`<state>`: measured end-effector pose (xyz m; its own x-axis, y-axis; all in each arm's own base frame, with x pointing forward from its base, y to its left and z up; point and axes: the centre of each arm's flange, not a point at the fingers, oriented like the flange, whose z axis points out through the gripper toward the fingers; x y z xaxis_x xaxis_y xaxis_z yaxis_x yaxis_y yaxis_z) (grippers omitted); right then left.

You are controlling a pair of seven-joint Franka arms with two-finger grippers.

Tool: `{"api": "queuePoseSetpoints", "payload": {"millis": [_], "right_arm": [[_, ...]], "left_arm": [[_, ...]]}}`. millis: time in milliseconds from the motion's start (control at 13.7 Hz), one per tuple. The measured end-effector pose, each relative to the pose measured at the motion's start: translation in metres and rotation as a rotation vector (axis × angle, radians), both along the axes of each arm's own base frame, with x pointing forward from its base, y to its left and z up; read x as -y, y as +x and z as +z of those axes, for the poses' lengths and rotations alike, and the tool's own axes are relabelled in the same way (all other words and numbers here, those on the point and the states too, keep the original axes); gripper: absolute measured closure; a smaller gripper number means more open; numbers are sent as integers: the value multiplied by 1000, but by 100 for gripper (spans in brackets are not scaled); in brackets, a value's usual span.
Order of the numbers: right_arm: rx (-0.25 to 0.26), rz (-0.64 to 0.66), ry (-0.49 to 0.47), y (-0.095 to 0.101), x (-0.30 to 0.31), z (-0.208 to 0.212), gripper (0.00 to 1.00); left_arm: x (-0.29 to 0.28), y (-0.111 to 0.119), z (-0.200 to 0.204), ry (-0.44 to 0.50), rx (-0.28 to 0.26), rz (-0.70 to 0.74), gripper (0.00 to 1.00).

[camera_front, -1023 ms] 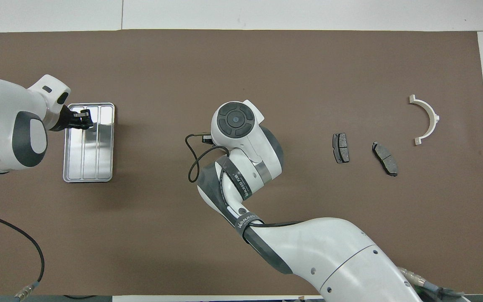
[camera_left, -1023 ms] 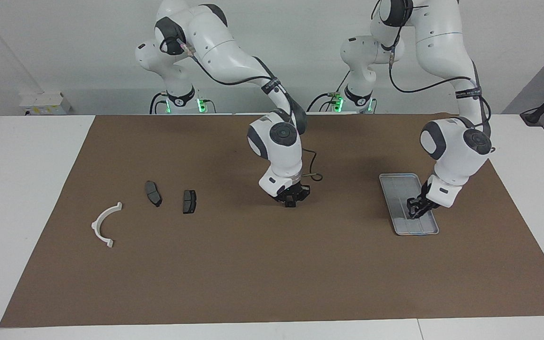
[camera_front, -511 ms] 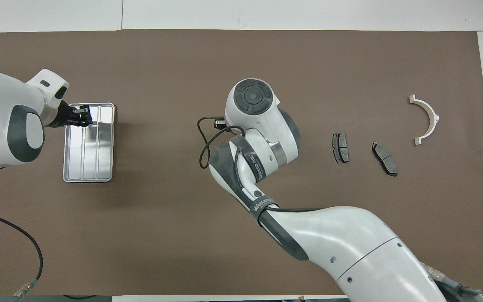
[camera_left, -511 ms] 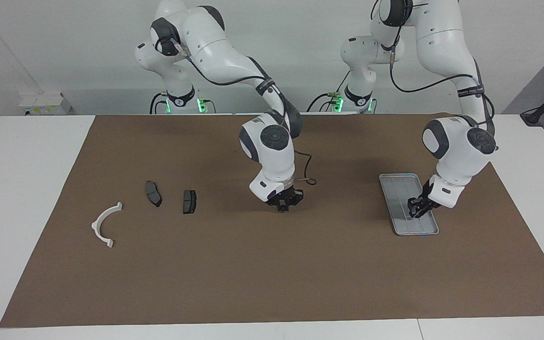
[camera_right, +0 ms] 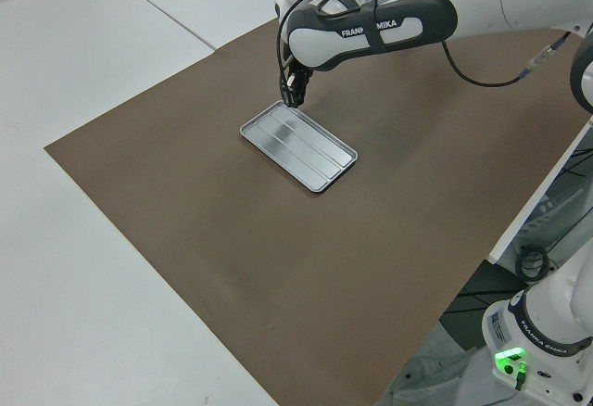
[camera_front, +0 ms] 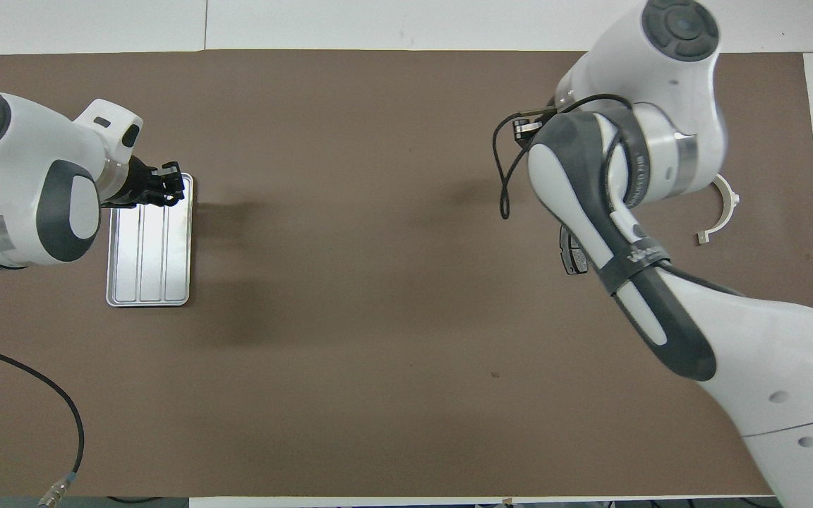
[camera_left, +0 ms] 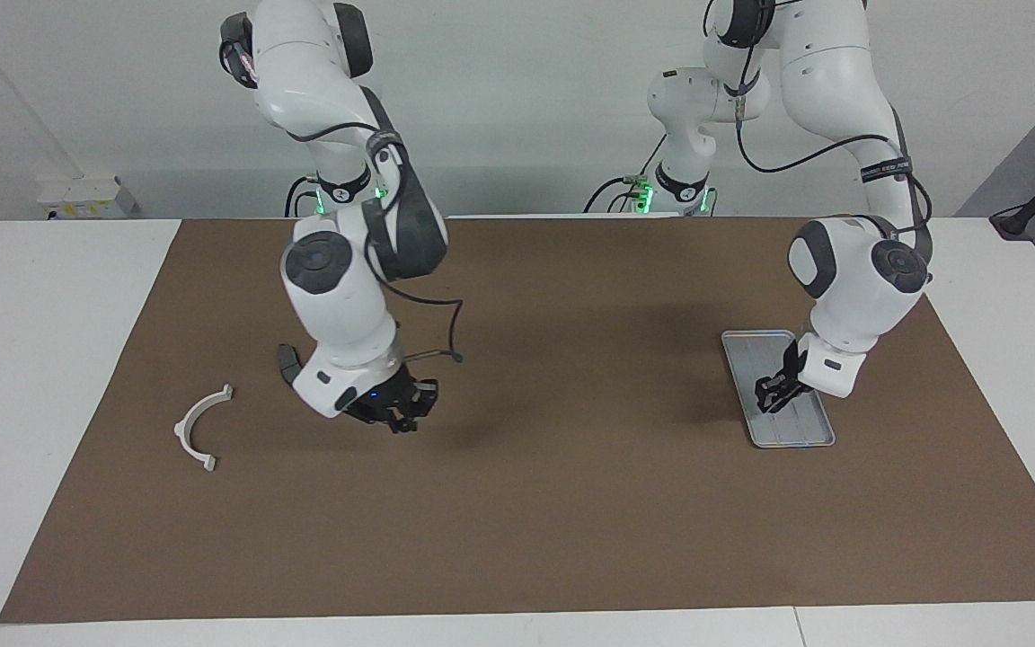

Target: Place bearing gear from tray to pile

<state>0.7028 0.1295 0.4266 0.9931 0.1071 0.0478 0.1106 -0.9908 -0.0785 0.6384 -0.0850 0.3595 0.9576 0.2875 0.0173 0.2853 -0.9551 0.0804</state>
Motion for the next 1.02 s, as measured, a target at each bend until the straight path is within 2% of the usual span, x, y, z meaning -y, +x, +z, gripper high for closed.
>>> {"api": "queuePoseSetpoints", "payload": {"millis": [146, 365, 584, 730, 1023], "right_arm": [[-31, 47, -6, 2, 73, 2, 75], [-74, 85, -14, -8, 144, -19, 75], [-55, 80, -28, -23, 171, -50, 75], [-36, 73, -34, -35, 175, -72, 75], [-14, 77, -40, -45, 175, -94, 75]], "left_arm": [[85, -14, 6, -11, -4, 77, 65], [214, -58, 16, -14, 2, 138, 65], [303, -106, 10, 33, 34, 153, 65], [330, -109, -3, 32, 36, 159, 65], [339, -86, -34, 50, 35, 170, 65]]}}
